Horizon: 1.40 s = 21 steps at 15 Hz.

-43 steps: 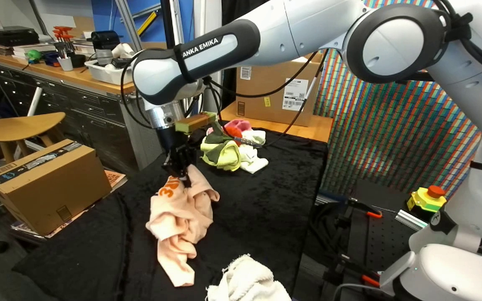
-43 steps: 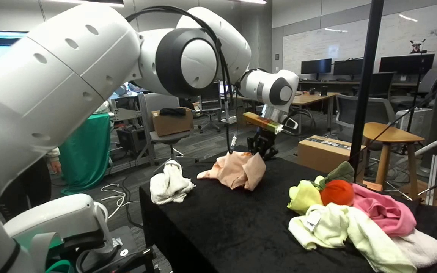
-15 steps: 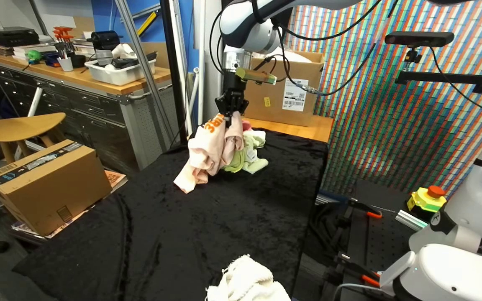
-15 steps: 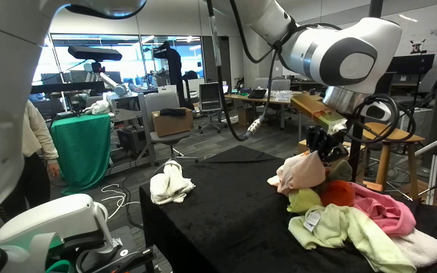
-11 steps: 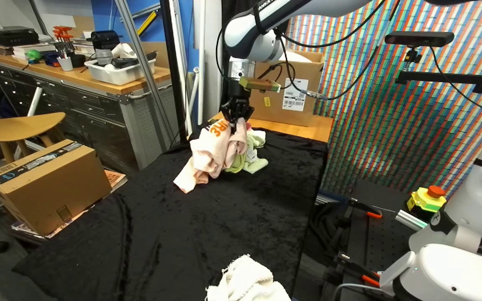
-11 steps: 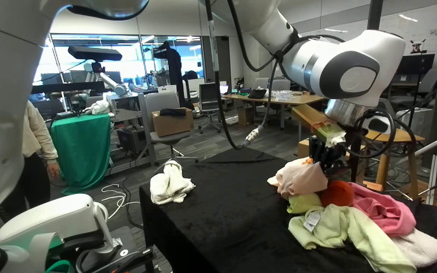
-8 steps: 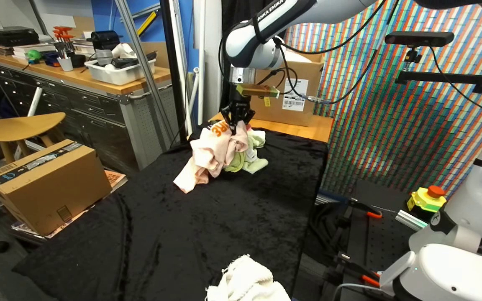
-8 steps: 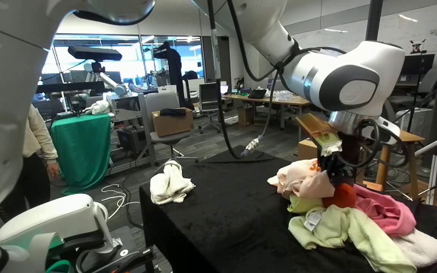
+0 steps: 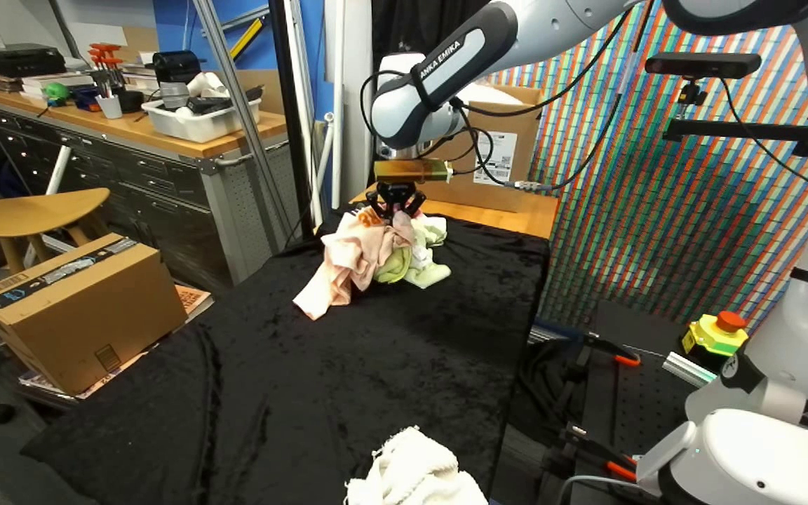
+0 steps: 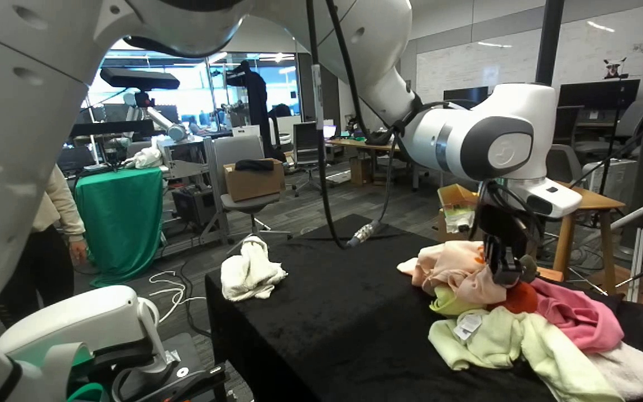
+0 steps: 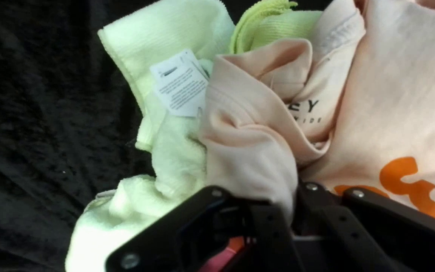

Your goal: Pile the rope, radish, t-shirts and towels together on the table

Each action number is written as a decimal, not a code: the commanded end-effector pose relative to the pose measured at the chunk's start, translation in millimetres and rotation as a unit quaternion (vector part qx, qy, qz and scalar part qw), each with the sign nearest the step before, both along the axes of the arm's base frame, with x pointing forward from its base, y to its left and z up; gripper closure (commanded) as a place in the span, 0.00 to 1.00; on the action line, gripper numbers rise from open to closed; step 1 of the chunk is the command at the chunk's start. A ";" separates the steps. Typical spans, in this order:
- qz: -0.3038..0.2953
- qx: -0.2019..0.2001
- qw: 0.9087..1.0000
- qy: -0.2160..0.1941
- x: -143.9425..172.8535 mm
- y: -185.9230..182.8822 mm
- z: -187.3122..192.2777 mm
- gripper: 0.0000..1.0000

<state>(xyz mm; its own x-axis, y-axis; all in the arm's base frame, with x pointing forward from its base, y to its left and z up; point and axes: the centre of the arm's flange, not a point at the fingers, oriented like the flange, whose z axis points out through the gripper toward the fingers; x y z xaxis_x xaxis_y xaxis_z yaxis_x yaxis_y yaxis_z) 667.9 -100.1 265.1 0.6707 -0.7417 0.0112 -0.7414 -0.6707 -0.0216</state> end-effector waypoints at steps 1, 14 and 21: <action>-0.042 -0.048 0.998 0.010 -0.3 4.6 -1.6 0.63; 0.032 -0.046 0.998 0.030 -17.2 16.2 31.8 0.00; 0.071 -0.040 0.996 0.044 -28.9 23.4 45.3 0.00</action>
